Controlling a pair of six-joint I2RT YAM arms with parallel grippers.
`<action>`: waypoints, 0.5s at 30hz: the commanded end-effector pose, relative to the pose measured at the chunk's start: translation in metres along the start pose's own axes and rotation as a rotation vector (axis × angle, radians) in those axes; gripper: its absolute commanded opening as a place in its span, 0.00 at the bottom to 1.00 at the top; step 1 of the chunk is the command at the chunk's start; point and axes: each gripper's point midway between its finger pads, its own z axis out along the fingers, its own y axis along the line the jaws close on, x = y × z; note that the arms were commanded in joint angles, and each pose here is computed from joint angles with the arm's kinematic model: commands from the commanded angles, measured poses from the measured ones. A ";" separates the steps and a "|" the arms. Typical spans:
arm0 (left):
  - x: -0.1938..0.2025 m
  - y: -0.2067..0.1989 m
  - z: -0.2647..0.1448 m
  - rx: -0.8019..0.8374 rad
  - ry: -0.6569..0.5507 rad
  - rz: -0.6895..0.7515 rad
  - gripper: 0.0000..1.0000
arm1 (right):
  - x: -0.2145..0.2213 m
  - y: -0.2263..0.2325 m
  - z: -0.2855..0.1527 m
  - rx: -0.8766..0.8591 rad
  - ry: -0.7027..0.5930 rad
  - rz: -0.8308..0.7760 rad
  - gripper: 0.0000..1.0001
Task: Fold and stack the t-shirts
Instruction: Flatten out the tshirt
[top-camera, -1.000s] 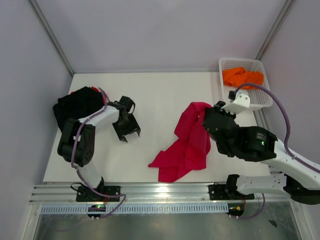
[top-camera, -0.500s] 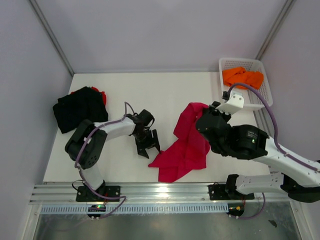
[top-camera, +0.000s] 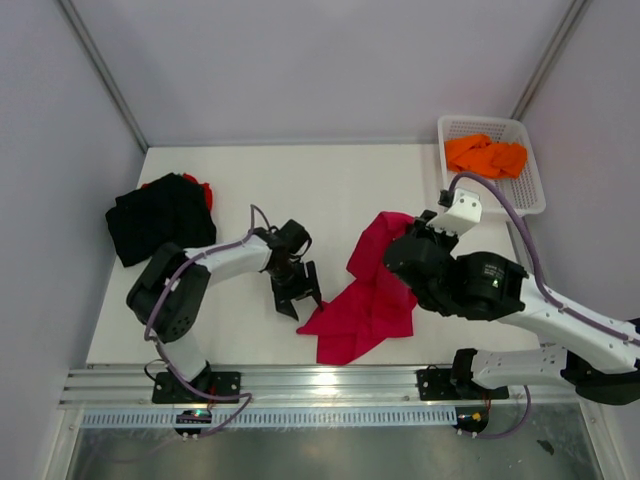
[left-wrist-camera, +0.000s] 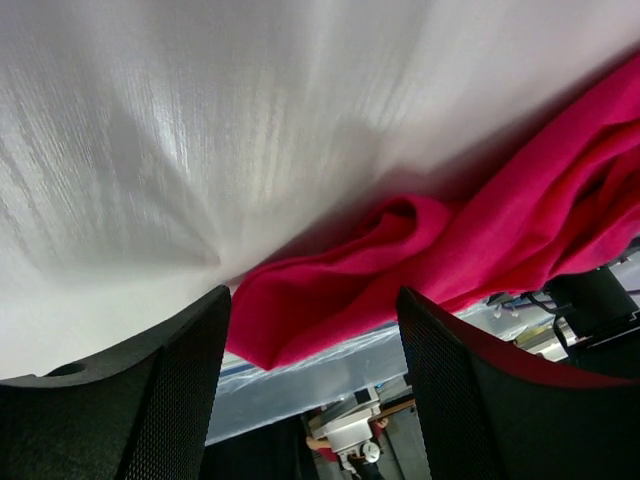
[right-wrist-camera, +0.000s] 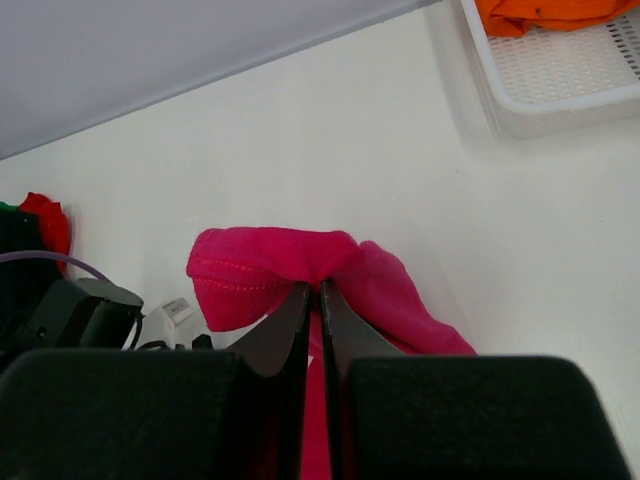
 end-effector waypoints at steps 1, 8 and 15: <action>0.000 -0.029 -0.038 0.087 -0.057 0.031 0.70 | -0.003 0.002 0.002 0.014 -0.027 0.047 0.09; 0.001 -0.040 -0.060 0.135 -0.103 0.046 0.70 | 0.011 -0.001 0.005 0.028 -0.011 0.034 0.09; 0.000 -0.030 -0.046 0.097 -0.090 0.039 0.69 | 0.013 -0.001 0.006 0.032 -0.009 0.023 0.09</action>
